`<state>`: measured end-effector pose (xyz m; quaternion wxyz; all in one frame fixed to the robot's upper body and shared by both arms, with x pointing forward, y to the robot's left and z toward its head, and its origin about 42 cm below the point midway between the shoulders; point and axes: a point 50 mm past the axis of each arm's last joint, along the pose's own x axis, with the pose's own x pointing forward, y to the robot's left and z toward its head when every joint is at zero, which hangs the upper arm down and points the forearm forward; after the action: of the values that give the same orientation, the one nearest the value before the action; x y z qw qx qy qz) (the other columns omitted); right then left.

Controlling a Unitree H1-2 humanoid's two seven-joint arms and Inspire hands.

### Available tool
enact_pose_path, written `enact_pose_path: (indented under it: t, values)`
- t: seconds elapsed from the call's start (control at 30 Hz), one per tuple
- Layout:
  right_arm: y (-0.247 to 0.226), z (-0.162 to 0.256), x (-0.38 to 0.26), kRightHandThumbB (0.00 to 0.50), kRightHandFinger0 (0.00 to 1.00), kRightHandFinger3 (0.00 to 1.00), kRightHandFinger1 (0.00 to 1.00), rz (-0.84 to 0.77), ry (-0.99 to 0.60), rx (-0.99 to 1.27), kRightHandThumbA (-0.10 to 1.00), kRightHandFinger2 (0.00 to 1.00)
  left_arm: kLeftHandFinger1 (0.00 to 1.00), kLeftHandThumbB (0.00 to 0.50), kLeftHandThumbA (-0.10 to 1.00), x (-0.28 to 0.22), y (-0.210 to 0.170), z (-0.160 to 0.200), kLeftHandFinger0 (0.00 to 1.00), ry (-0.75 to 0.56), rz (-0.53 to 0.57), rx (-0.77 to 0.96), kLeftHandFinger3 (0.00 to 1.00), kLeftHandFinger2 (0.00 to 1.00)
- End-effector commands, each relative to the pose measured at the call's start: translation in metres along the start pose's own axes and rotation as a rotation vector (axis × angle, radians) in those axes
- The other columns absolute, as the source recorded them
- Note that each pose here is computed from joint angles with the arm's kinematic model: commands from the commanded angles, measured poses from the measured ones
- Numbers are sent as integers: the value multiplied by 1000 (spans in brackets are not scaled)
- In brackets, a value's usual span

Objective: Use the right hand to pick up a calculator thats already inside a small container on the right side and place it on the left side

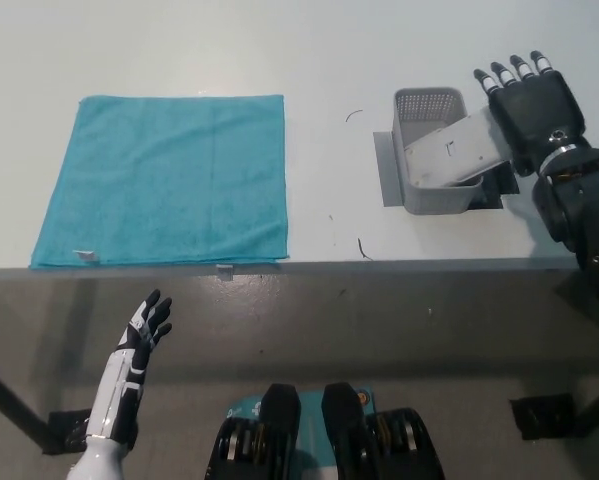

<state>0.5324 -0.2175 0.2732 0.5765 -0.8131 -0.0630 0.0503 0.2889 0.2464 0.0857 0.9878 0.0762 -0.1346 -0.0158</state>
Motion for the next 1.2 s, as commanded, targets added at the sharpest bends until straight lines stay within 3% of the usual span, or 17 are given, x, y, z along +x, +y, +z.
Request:
enact_pose_path:
  t: [0.0,0.3,0.33,0.37,0.4,0.43,0.47,0.5,0.53,0.57,0.6,0.63,0.73,0.97,1.07,1.13,1.17]
  values:
    - [-45,3,17,500,1000,1000,1000,-126,-15,-32,1000,1000,1000,0,1000,2,7,9,1000,-53,8,1,1000,1000]
    - [-21,14,35,496,1000,1000,1000,-131,-26,-13,1000,1000,1000,0,1000,1,6,7,1000,-53,11,-8,1000,1000]
    - [-18,13,38,466,1000,1000,1000,-124,-15,15,927,1000,1000,0,1000,1,6,7,1000,-55,10,-8,1000,1000]
    - [-9,10,40,269,887,1000,930,-119,-4,47,444,1000,1000,0,1000,0,6,8,1000,-50,10,-3,1000,1000]
    - [-4,9,41,245,748,1000,818,-127,1,71,294,942,1000,0,1000,-1,6,8,1000,-47,11,-3,1000,1000]
    - [2,6,39,252,280,1000,356,-178,-1,95,-73,544,1000,0,1000,-2,6,8,1000,-47,12,-4,1000,1000]
    - [10,1,36,335,56,799,84,-241,1,78,-95,218,1000,0,1000,-2,7,8,1000,-45,14,-2,1000,1000]
    - [13,-3,36,315,2,525,3,-247,11,76,-100,144,1000,0,1000,-1,8,9,1000,-50,13,5,1000,1000]
    - [14,-5,36,314,0,448,1,-246,15,83,-100,145,1000,0,1000,0,9,9,1000,-53,13,7,1000,1000]
    - [15,-9,35,284,5,487,104,-238,22,100,-100,315,1000,0,1000,0,9,9,1000,-57,14,4,1000,1000]
    - [16,-12,35,276,17,518,127,-217,30,100,-100,343,1000,0,1000,0,9,9,1000,-57,15,2,1000,1000]
    - [17,-14,35,271,1,519,118,-209,32,99,-100,282,1000,0,1000,1,9,9,1000,-56,16,2,1000,1000]
    - [19,-20,32,249,0,600,79,-255,26,78,-100,304,1000,0,1000,1,8,8,1000,-52,17,-2,1000,1000]
    - [15,-26,31,287,0,529,2,-320,19,94,-100,173,1000,0,1000,2,7,9,1000,-49,16,-6,1000,1000]
    - [1,-30,33,280,0,403,0,-381,16,134,-100,15,1000,0,1000,9,8,10,1000,-65,15,-5,1000,1000]
    - [-18,-35,34,297,0,307,28,-441,13,145,-100,60,1000,0,1000,12,8,11,1000,-73,14,2,1000,1000]
    - [-28,-38,33,304,0,298,77,-475,10,157,-100,184,1000,0,1000,13,8,11,1000,-74,13,1,1000,1000]
